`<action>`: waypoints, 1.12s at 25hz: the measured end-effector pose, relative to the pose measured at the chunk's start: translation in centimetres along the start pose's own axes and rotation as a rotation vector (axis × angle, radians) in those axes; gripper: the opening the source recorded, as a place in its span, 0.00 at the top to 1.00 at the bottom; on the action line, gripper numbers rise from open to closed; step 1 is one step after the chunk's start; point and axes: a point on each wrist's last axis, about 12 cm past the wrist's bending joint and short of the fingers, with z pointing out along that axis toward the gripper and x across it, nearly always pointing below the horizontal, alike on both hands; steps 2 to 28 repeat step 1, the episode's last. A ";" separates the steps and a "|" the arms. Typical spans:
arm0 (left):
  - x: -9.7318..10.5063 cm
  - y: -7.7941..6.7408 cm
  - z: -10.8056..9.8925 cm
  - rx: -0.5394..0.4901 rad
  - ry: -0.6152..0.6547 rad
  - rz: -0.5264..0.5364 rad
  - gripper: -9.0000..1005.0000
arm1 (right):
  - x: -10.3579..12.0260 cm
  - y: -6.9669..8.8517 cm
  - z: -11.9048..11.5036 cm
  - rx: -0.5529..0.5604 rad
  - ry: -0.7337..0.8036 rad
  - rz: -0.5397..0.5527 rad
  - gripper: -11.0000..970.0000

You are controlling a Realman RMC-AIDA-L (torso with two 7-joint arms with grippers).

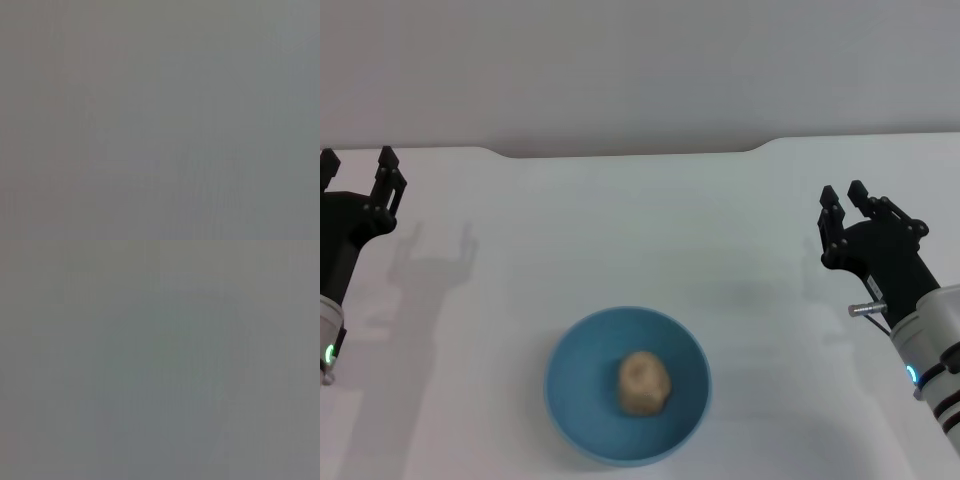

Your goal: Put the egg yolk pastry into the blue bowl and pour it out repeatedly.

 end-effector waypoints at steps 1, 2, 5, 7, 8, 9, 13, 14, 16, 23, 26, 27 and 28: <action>0.0 0.0 0.0 0.001 0.000 0.000 0.37 | 0.0 0.0 0.0 0.000 0.000 0.000 0.74; 0.0 0.0 0.0 0.001 0.000 0.000 0.37 | 0.0 0.0 0.0 0.000 0.000 0.000 0.74; 0.0 0.0 0.0 0.001 0.000 0.000 0.37 | 0.0 0.0 0.0 0.000 0.000 0.000 0.74; 0.0 0.0 0.0 0.001 0.000 0.000 0.37 | 0.0 0.0 0.0 0.000 0.000 0.000 0.74; 0.0 0.0 0.0 0.001 0.000 0.000 0.37 | 0.0 0.0 0.0 0.000 0.000 0.000 0.74; 0.0 0.0 0.0 0.001 0.000 0.000 0.37 | 0.0 0.0 0.0 0.000 0.000 0.000 0.74; 0.0 0.0 0.0 0.001 0.000 0.000 0.37 | 0.0 0.0 0.0 0.000 0.000 0.000 0.74; 0.0 0.0 0.0 0.001 0.000 0.000 0.37 | 0.0 0.0 0.0 0.000 0.000 0.000 0.74; 0.0 0.0 0.0 0.001 0.000 0.000 0.37 | 0.0 0.0 0.0 0.000 0.000 0.000 0.74; 0.0 0.0 0.0 0.001 0.000 0.000 0.37 | 0.0 0.0 0.0 0.000 0.000 0.000 0.74; 0.0 0.0 0.0 0.001 0.000 0.000 0.37 | 0.0 0.0 0.0 0.000 0.000 0.000 0.74; 0.0 0.0 0.0 0.001 0.000 0.000 0.37 | 0.0 0.0 0.0 0.000 0.000 0.000 0.74; 0.0 0.0 0.0 0.001 0.000 0.000 0.37 | 0.0 0.0 0.0 0.000 0.000 0.000 0.74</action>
